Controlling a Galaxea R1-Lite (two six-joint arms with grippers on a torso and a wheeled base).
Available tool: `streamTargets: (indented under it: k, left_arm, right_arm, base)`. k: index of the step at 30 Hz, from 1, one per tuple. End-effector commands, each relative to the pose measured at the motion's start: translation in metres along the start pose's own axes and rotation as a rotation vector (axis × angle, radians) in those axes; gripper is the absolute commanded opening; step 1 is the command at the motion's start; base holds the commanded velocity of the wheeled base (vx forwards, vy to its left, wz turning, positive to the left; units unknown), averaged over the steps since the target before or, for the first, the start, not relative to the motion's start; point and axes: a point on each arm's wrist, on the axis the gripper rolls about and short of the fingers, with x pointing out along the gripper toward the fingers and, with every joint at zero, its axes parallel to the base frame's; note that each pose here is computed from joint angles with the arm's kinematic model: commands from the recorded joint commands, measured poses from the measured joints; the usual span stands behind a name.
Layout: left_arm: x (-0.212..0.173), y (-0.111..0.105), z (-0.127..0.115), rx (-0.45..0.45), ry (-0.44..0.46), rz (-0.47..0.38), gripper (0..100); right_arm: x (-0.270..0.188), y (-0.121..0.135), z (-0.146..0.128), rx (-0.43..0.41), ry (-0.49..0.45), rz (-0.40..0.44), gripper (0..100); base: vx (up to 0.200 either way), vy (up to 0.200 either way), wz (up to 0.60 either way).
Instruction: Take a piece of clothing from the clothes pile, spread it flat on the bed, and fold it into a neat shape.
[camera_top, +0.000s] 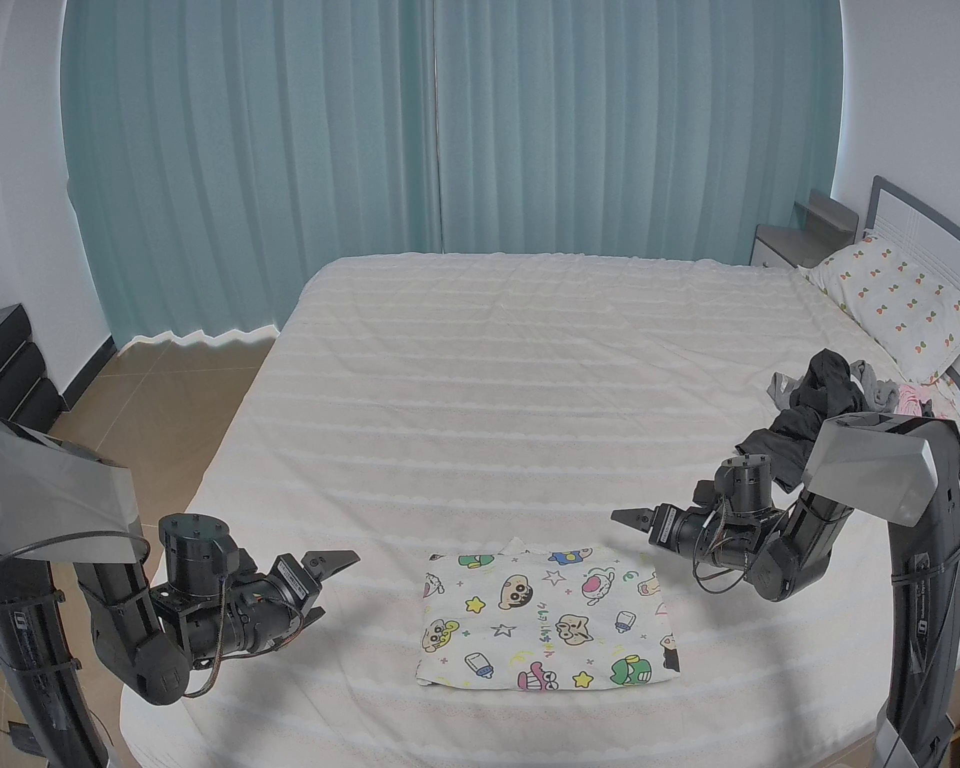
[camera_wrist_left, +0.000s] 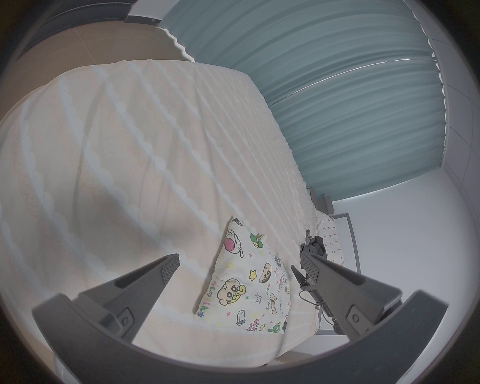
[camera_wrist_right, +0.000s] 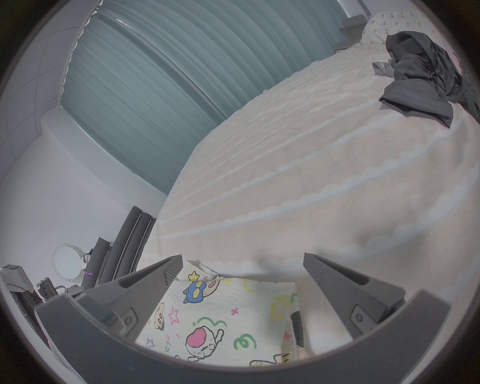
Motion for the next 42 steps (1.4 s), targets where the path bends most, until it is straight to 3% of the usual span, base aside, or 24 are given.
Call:
streamTargets:
  k: [1, 23, 24, 42]
  left_arm:
    - [0.001, 0.001, 0.0, -0.001, 0.002, 0.004, 100]
    - [0.002, 0.002, -0.001, -0.003, 0.005, 0.008, 100]
    - [0.002, 0.002, -0.001, -0.003, 0.005, 0.008, 100]
    - [0.002, 0.002, -0.001, -0.003, 0.005, 0.008, 100]
  right_arm:
    - [0.007, -0.003, -0.002, -0.001, 0.002, 0.0, 100]
    - [0.015, -0.002, -0.029, -0.005, 0.105, -0.021, 100]
    - [0.014, -0.001, -0.028, -0.004, 0.104, -0.02, 0]
    - [-0.003, -0.009, -0.01, 0.021, 0.052, -0.043, 0]
  base:
    - [0.0, 0.0, 0.0]
    - [0.0, 0.0, 0.0]
    - [0.0, 0.0, 0.0]
    - [0.0, 0.0, 0.0]
